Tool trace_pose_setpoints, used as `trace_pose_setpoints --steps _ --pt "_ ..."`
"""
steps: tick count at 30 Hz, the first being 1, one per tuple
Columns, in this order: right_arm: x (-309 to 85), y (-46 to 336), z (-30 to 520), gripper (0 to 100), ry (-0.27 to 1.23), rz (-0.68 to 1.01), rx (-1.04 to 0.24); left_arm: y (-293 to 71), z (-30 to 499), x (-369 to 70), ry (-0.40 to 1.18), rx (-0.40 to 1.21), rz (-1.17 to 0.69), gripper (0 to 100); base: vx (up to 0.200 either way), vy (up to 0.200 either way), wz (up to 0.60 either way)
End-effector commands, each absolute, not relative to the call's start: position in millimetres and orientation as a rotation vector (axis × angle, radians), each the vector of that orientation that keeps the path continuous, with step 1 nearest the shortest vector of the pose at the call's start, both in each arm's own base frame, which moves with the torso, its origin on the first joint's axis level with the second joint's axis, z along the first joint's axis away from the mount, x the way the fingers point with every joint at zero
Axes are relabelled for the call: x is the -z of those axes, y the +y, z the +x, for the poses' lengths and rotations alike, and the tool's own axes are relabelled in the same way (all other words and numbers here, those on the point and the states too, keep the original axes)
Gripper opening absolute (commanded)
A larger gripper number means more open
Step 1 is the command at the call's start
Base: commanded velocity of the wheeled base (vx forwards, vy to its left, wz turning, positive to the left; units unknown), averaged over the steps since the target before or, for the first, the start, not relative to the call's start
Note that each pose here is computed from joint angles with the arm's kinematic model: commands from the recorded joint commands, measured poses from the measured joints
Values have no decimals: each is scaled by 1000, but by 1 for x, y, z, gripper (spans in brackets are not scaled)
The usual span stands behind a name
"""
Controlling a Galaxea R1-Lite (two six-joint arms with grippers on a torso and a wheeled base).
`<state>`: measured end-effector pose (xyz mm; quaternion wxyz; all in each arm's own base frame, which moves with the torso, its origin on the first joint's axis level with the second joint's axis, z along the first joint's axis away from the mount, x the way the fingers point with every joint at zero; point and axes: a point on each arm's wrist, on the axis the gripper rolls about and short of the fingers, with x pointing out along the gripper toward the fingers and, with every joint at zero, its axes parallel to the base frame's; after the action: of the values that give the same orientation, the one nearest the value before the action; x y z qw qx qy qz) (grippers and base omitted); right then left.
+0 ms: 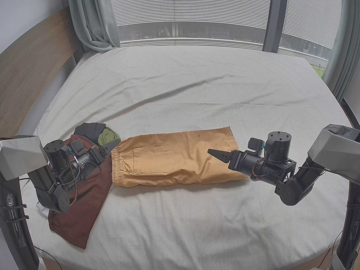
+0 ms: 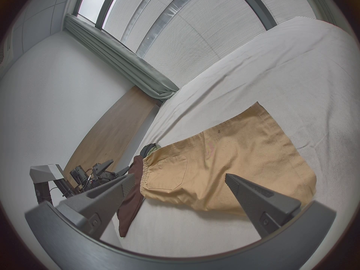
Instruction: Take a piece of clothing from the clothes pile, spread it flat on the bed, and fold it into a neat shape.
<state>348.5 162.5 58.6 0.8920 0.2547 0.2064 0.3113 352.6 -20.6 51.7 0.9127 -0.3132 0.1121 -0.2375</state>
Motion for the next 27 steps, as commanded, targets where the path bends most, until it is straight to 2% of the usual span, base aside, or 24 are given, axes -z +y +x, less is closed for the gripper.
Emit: trace_pose_setpoints --steps 1,9,18,27 --pt "-59 174 340 100 437 520 -655 -18 348 -56 208 495 -575 100 0 0 0" --pt "-46 178 335 100 486 510 -650 -18 346 -53 194 495 -468 100 0 0 0" --pt "-22 180 331 100 557 502 -627 -12 350 -38 149 489 -171 100 0 0 0" --pt "-1 178 331 100 606 499 -577 -12 351 -36 147 492 -148 100 0 0 0"
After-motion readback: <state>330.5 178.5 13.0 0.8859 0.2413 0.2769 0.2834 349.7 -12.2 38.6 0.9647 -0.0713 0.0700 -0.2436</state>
